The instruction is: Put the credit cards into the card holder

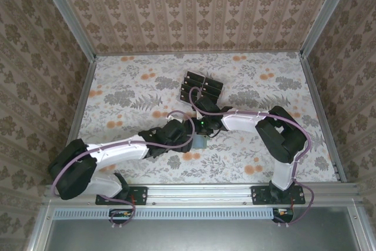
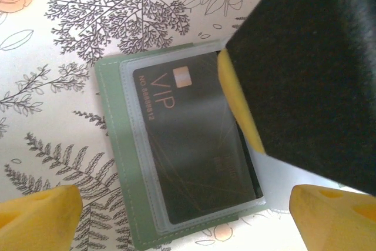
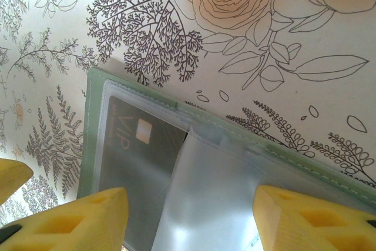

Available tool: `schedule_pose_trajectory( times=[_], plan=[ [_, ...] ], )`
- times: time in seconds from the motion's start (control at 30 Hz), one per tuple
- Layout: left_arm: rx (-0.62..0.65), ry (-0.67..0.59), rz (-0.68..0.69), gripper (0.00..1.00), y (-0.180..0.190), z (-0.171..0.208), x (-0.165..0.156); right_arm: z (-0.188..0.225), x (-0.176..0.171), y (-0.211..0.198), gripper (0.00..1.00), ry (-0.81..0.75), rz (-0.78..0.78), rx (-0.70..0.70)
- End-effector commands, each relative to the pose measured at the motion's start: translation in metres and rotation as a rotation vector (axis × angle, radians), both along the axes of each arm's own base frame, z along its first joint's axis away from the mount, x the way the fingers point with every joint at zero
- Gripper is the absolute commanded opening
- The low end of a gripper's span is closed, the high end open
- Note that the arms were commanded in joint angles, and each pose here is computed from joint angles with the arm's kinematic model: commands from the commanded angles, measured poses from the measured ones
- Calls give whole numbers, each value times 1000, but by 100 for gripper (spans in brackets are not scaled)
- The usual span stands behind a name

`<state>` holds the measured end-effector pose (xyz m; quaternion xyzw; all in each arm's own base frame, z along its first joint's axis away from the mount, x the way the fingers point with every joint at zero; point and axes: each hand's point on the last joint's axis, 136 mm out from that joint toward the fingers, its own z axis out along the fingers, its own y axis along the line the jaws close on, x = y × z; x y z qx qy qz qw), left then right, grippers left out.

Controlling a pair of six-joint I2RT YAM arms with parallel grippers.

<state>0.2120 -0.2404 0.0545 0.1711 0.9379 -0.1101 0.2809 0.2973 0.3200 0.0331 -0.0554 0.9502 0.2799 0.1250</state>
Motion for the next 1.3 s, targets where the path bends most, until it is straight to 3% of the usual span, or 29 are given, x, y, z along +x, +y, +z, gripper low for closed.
schedule_pose_trajectory(
  times=[0.0, 0.5, 0.9, 1.27],
  plan=[
    [2, -42, -25, 100, -10, 8, 9, -23, -21, -8, 60, 83, 9, -49],
    [115, -2, 18, 100, 8, -26, 6, -12, -18, -5, 60, 74, 12, -34],
    [123, 21, 45, 100, 18, -40, 1, 36, -15, -10, 61, -9, -28, 20],
    [108, 24, 54, 100, 20, -41, 0, 23, -28, -13, 62, 30, -65, 44]
  ],
)
